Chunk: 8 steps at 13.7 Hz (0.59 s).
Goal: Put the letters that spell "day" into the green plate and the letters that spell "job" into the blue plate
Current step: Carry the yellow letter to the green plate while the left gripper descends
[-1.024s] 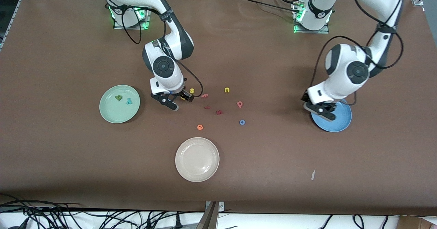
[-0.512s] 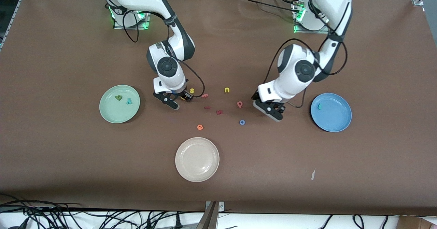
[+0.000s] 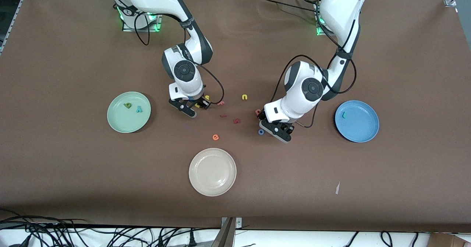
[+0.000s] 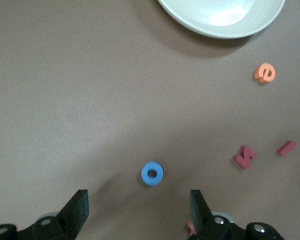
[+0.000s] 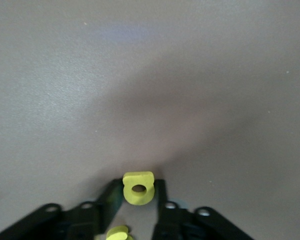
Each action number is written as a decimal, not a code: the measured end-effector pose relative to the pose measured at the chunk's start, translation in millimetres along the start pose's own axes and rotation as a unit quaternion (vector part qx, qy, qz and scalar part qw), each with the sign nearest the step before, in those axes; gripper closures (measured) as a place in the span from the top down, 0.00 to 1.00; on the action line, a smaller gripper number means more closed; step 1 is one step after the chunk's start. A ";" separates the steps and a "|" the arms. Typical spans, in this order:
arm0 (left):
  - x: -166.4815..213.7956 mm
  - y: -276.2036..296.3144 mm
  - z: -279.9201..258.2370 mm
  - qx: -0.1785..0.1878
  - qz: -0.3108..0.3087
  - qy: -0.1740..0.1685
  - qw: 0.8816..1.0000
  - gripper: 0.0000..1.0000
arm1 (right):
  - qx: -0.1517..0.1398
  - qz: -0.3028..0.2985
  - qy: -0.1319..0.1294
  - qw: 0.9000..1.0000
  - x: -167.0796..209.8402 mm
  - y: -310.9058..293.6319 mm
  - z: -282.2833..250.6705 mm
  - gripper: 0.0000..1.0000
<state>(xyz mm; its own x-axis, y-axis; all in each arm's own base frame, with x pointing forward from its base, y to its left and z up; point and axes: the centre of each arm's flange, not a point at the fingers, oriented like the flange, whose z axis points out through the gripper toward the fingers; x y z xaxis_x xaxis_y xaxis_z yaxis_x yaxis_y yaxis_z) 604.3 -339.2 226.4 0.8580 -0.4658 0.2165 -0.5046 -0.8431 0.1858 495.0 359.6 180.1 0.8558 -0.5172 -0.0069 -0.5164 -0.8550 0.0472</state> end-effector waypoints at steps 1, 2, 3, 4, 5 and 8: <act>2.6 2.9 7.6 0.005 0.003 0.010 1.000 0.90 | 0.001 -0.003 0.001 1.000 2.0 0.5 -1.4 0.27; 3.5 8.4 16.9 0.010 0.008 0.019 1.000 0.89 | -0.002 -0.008 0.002 1.000 5.5 2.4 -1.3 0.27; 2.5 14.0 26.0 0.012 0.012 0.021 1.000 0.89 | -0.008 -0.017 0.002 1.000 13.0 6.1 -3.1 0.27; 1.2 18.3 32.3 0.013 0.016 0.021 1.000 0.88 | -0.017 -0.030 0.001 0.999 25.7 11.6 -9.1 0.27; 0.1 21.0 35.8 0.013 0.018 0.019 1.000 0.88 | -0.029 -0.046 -0.002 0.999 42.7 20.3 -19.9 0.27; -3.8 28.0 44.7 0.014 0.025 0.012 1.000 0.90 | -0.053 -0.111 -0.016 0.992 106.1 64.1 -62.2 0.27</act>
<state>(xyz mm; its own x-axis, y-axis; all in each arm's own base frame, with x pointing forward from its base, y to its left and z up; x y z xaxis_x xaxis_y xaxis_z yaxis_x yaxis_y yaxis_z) 591.2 -373.1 188.0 0.8293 -0.5008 0.2481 -0.5433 -0.8264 0.1478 554.5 252.2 244.5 0.9459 -0.3187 -0.0610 -0.3075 -0.9404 0.1450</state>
